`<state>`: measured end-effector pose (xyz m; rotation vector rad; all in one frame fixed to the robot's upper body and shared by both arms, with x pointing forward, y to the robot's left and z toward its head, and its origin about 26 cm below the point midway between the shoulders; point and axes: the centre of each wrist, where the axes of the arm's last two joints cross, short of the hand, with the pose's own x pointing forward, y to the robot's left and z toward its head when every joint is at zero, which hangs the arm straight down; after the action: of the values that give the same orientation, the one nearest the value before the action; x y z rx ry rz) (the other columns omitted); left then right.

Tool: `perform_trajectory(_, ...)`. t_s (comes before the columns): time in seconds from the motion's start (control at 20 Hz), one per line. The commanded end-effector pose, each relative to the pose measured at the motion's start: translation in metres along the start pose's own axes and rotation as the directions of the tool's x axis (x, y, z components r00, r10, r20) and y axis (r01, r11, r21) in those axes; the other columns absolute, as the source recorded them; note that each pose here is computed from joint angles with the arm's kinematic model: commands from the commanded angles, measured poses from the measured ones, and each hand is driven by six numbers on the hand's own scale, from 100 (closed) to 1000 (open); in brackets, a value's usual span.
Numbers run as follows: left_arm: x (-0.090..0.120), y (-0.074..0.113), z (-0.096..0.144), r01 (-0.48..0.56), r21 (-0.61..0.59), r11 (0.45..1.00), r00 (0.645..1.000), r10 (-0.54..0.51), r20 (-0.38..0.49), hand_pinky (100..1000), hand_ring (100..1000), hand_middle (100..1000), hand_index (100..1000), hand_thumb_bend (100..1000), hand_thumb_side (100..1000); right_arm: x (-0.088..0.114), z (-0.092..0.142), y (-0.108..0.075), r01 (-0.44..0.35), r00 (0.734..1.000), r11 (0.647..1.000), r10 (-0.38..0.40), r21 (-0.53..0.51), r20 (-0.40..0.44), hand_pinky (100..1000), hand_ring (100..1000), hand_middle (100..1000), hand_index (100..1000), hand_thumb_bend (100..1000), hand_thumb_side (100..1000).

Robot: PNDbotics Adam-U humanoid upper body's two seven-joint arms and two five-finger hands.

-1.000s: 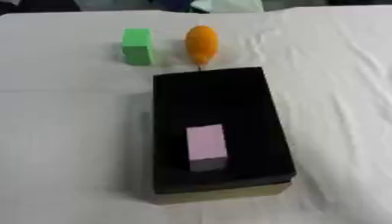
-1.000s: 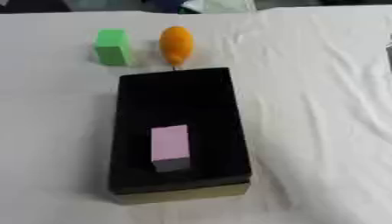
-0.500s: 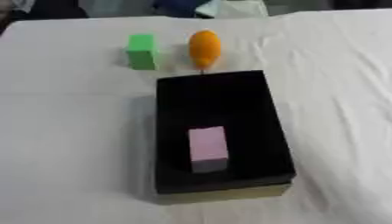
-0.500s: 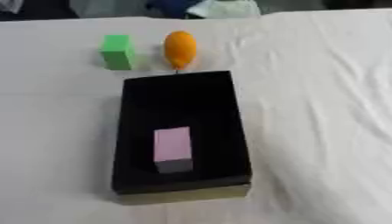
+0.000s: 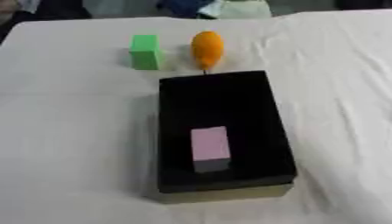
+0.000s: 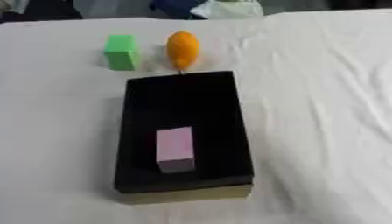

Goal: Pick up objects on the table and place them in the box.

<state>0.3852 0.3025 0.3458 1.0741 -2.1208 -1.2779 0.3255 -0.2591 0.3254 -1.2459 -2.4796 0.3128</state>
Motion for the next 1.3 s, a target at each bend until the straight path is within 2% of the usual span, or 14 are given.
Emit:
perform_trajectory(0.05, -0.011, 0.0, -0.01, 0.054, -0.096, 0.994, 0.999, -0.055, -0.003, 790, 833, 845, 896, 100, 1000, 0.005, -0.007, -0.006, -0.01, 0.999, 1.0, 0.011, -0.019, 0.031, 839, 668, 652, 835, 100, 930)
perform_trajectory(0.4, -0.025, -0.021, -0.036, 0.131, -0.302, 0.944, 0.991, -0.132, 0.016, 801, 852, 857, 922, 116, 971, 0.005, -0.007, -0.005, -0.006, 1.0, 1.0, 0.006, -0.017, 0.023, 840, 668, 651, 834, 100, 933)
perform_trajectory(0.45, -0.027, -0.023, -0.04, 0.145, -0.328, 0.934, 0.989, -0.147, 0.019, 801, 855, 859, 923, 201, 953, 0.005, -0.007, -0.005, -0.005, 1.0, 1.0, 0.005, -0.016, 0.022, 840, 668, 651, 834, 100, 933)
perform_trajectory(0.6, -0.03, -0.034, -0.049, 0.173, -0.392, 0.904, 0.984, -0.177, 0.025, 802, 863, 880, 932, 295, 948, 0.004, -0.007, -0.004, -0.002, 1.0, 1.0, 0.002, -0.014, 0.018, 841, 668, 651, 834, 100, 935)
perform_trajectory(0.7, -0.031, -0.042, -0.054, 0.184, -0.427, 0.886, 0.982, -0.189, 0.03, 803, 865, 883, 932, 322, 951, 0.004, -0.007, -0.004, 0.0, 1.0, 1.0, 0.0, -0.014, 0.017, 841, 668, 651, 833, 100, 935)
perform_trajectory(0.75, -0.031, -0.046, -0.056, 0.186, -0.444, 0.877, 0.981, -0.192, 0.032, 804, 868, 886, 935, 390, 963, 0.004, -0.007, -0.004, 0.001, 1.0, 1.0, -0.001, -0.014, 0.015, 841, 668, 651, 833, 100, 936)
perform_trajectory(0.85, -0.031, -0.052, -0.06, 0.191, -0.477, 0.858, 0.98, -0.197, 0.038, 805, 871, 888, 936, 435, 955, 0.004, -0.006, -0.004, 0.002, 1.0, 1.0, -0.002, -0.013, 0.012, 841, 667, 651, 833, 100, 938)
perform_trajectory(0.9, -0.03, -0.054, -0.062, 0.193, -0.488, 0.851, 0.979, -0.199, 0.042, 806, 872, 888, 937, 481, 984, 0.004, -0.006, -0.004, 0.003, 1.0, 1.0, -0.002, -0.012, 0.01, 841, 667, 650, 832, 100, 932)
perform_trajectory(0.95, -0.03, -0.055, -0.063, 0.196, -0.497, 0.845, 0.979, -0.2, 0.046, 807, 874, 890, 937, 467, 943, 0.004, -0.006, -0.003, 0.003, 1.0, 1.0, -0.003, -0.011, 0.008, 841, 667, 650, 832, 100, 939)
perform_trajectory(1.15, -0.027, -0.058, -0.07, 0.203, -0.528, 0.825, 0.978, -0.201, 0.061, 812, 880, 898, 941, 498, 900, 0.003, -0.004, -0.002, 0.008, 1.0, 1.0, -0.008, -0.01, 0.001, 841, 666, 650, 831, 100, 941)
perform_trajectory(1.3, -0.025, -0.059, -0.074, 0.213, -0.547, 0.81, 0.975, -0.21, 0.069, 818, 889, 914, 955, 478, 868, 0.003, -0.004, -0.001, 0.012, 1.0, 1.0, -0.012, -0.008, -0.004, 841, 665, 649, 831, 100, 943)
